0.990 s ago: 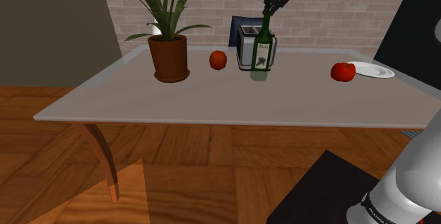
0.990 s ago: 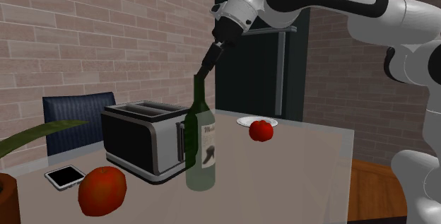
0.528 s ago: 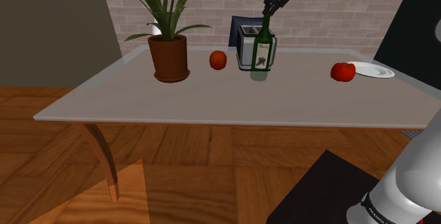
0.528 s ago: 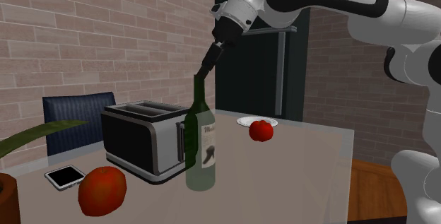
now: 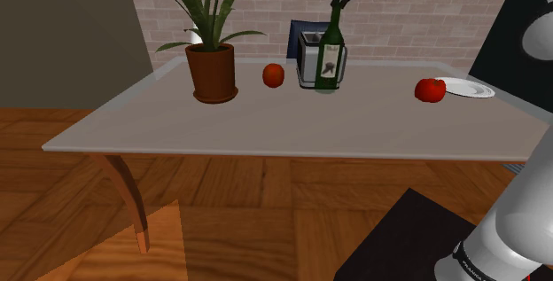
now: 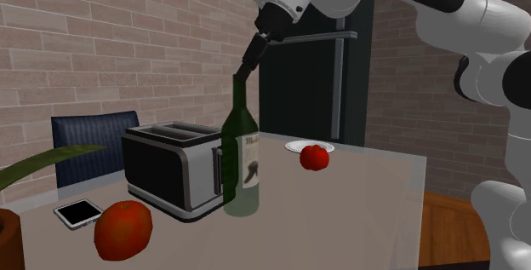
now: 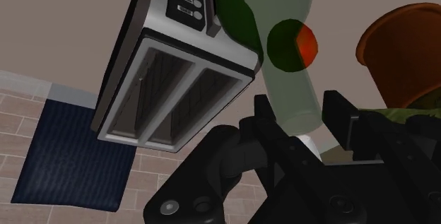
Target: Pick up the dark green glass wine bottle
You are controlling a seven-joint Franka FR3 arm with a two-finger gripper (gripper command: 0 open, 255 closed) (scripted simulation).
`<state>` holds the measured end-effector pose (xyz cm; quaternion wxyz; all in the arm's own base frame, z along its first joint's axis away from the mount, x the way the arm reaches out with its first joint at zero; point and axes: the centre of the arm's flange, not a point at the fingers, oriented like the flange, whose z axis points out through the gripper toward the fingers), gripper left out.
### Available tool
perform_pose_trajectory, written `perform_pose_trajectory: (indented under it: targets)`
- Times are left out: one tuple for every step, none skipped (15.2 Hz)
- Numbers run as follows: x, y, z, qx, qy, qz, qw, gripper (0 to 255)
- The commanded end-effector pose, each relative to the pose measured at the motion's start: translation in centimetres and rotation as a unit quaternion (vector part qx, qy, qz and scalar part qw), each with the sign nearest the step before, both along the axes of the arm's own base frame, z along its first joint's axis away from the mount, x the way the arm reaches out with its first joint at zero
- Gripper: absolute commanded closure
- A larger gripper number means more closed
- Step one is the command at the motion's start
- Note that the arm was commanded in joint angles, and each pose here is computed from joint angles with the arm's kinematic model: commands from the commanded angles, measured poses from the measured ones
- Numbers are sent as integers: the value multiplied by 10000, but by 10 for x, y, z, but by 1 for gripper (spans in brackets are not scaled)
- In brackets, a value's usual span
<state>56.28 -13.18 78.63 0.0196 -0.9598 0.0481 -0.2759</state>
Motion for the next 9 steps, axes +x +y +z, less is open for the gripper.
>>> perform_pose_trajectory:
  targets:
    - [-1, 1, 12, -1, -2, 1, 10000, 255]
    - [-1, 1, 17, -1, -2, 1, 10000, 255]
    - [-1, 1, 22, -1, -2, 1, 10000, 255]
    - [-1, 1, 28, -1, -2, 1, 10000, 255]
    - [-1, 1, 33, -1, -2, 1, 10000, 255]
    - [-1, 1, 38, -1, -2, 1, 10000, 255]
    - [-1, 1, 43, -1, -2, 1, 10000, 255]
    - [-1, 1, 44, -1, -2, 1, 10000, 255]
    - [-1, 1, 44, -1, -2, 1, 10000, 255]
